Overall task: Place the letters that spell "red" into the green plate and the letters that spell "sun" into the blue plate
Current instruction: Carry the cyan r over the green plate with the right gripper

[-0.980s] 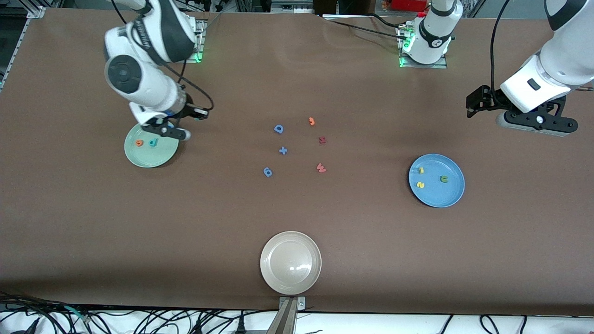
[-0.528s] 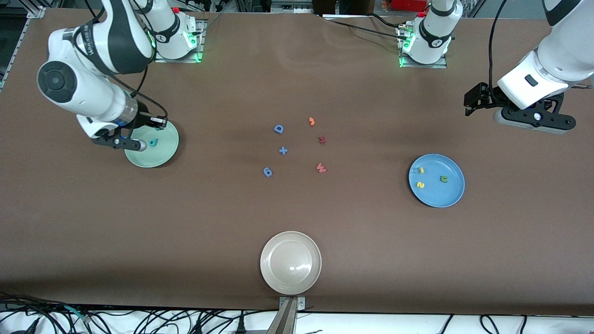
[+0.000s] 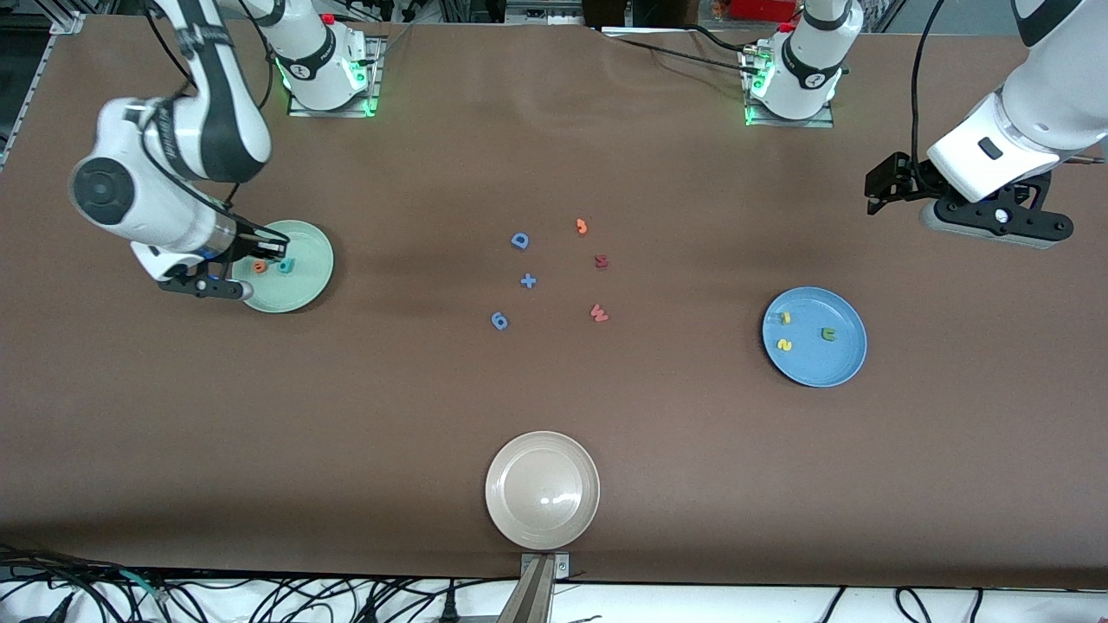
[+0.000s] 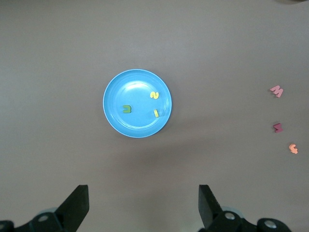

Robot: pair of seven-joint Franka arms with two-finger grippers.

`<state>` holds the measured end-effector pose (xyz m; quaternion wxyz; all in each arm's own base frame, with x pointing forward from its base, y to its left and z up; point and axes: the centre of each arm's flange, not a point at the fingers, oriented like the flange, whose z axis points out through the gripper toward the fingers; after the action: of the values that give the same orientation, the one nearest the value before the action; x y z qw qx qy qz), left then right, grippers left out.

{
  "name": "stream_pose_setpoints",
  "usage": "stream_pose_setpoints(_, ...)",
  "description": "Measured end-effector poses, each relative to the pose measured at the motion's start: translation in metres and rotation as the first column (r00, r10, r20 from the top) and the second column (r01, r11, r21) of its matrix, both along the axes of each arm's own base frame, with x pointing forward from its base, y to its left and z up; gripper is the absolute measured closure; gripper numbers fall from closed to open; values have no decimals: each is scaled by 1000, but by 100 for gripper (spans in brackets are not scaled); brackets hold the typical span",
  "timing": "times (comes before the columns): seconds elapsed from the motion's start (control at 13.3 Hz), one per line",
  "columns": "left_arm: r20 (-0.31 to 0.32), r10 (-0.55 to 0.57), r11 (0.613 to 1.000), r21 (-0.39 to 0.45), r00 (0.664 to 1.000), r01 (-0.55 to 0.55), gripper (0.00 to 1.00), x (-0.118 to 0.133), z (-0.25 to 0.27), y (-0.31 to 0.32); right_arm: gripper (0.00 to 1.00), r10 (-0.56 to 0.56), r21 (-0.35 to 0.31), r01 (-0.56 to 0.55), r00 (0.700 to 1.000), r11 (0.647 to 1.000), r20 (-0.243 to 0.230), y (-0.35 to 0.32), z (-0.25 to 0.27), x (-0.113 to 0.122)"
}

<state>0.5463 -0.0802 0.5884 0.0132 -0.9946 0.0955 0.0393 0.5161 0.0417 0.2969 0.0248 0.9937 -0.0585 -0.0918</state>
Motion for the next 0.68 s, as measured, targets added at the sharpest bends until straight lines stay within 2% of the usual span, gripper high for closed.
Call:
stream_pose_setpoints(0.23,0,0,1000,0,1000,0,0,0,0,0,84,12,-45,-13,1000,999,-10,0,-48,-12)
stream_pose_setpoints(0.68,0,0,1000,0,1000,0,0,0,0,0,84,38,-87,-38,999,995,-6,9,-89,-14)
